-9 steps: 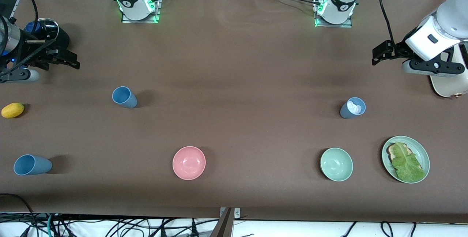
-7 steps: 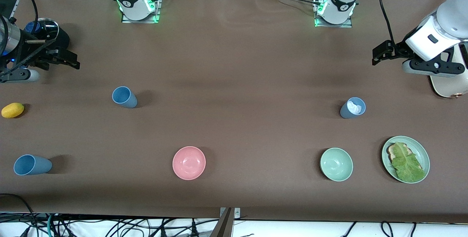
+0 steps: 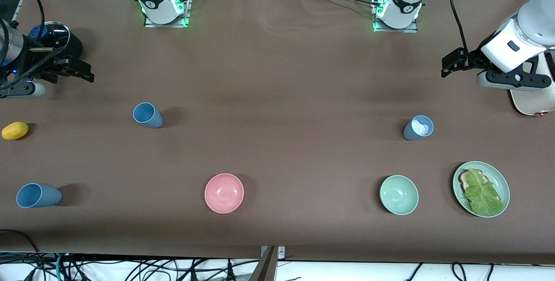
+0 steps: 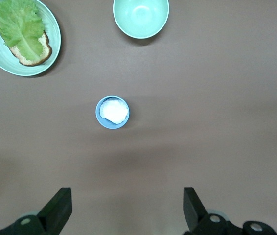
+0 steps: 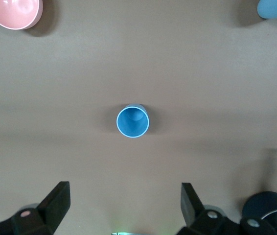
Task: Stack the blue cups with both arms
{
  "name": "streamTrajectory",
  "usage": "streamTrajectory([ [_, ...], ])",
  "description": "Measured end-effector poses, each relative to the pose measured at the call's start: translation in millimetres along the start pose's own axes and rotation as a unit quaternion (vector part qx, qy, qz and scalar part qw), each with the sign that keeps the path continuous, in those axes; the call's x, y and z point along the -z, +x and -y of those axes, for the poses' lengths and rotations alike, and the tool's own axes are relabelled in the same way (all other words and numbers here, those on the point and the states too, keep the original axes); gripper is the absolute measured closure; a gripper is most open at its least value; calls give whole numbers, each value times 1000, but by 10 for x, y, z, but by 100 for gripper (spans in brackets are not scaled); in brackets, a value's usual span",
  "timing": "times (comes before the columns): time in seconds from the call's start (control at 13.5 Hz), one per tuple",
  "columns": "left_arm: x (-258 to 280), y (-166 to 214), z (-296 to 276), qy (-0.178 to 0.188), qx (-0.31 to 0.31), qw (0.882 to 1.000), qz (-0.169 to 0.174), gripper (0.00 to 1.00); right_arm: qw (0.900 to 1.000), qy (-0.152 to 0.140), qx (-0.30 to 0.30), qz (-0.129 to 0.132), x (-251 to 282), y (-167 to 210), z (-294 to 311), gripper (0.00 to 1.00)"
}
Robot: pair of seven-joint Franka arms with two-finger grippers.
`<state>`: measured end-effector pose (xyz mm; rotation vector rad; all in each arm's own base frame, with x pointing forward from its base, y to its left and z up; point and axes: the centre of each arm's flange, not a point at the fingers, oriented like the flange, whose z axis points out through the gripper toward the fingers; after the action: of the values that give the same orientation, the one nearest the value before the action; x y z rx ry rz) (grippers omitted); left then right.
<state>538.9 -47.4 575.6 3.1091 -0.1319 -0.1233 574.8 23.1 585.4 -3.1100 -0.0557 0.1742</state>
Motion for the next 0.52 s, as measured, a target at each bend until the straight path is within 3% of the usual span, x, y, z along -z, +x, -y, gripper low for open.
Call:
streamTrajectory([
  [0.52,-73,29,62,-1,5,1000,8,0,1000,0,0,0,-2,1,-2,0],
])
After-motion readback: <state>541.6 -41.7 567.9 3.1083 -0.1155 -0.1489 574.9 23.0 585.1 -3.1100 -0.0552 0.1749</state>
